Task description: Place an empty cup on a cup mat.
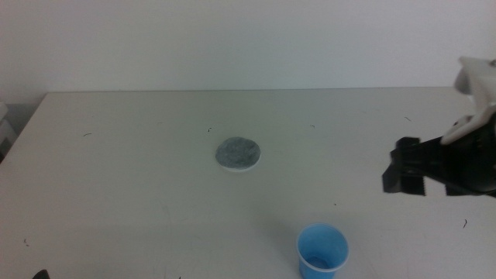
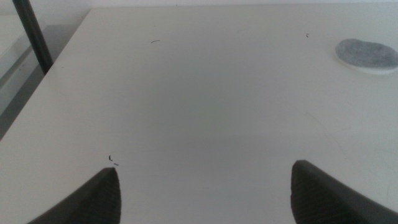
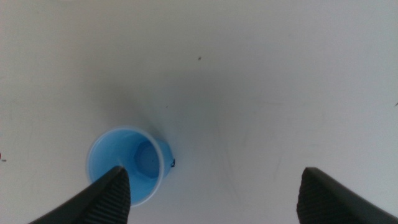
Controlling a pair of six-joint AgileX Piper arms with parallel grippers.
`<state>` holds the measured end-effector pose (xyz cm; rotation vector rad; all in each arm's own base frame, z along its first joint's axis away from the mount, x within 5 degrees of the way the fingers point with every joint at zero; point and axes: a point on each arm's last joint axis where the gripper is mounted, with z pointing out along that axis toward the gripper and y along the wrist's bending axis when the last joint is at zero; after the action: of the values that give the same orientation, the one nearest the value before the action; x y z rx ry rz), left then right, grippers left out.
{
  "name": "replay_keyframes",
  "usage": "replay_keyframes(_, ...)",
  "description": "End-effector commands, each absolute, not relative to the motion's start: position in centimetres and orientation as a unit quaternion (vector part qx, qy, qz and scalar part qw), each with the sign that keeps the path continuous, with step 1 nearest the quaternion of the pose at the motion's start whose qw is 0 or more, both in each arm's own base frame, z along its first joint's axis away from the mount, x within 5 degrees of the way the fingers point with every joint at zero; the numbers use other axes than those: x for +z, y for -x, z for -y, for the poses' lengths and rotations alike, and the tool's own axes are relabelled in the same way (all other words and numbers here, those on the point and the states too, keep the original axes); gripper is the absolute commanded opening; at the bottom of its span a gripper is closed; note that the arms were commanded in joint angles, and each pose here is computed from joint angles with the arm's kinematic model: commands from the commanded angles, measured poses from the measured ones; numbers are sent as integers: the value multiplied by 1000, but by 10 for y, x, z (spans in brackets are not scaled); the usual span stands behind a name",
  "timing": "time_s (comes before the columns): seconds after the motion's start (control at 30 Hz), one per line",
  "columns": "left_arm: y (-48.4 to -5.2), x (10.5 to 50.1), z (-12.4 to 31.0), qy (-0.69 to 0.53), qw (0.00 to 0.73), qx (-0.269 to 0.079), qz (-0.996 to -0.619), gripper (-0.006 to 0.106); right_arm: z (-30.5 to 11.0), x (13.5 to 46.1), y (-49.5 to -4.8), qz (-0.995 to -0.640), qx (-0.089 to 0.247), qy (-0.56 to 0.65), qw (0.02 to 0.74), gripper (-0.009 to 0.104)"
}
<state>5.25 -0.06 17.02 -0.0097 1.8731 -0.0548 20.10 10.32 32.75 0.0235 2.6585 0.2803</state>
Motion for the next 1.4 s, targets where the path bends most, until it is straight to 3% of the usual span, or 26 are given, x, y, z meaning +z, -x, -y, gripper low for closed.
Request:
replay_keyframes(0.0,-54,178,1,4,624,-28,-781,105,-113,336,-204,-961,119,-9,251,72)
replay_keyframes(0.53,-54,178,1,4,624,-28,-781,105,-155,264,-238,-989,61,5,136,72)
replay_keyframes(0.8,-54,178,1,4,624,-28,-781,105,-171,244,-246,-989,63,14,130,68)
replay_keyframes(0.93,-54,178,1,4,624,-28,-781,105,-181,240,-245,-988,72,26,134,63)
replay_keyframes(1.2,-54,178,1,4,624,-28,-781,105,-187,219,-250,-992,56,26,107,46)
replay_keyframes(1.37,-54,178,1,4,624,-28,-781,105,-188,215,-251,-993,52,27,103,27)
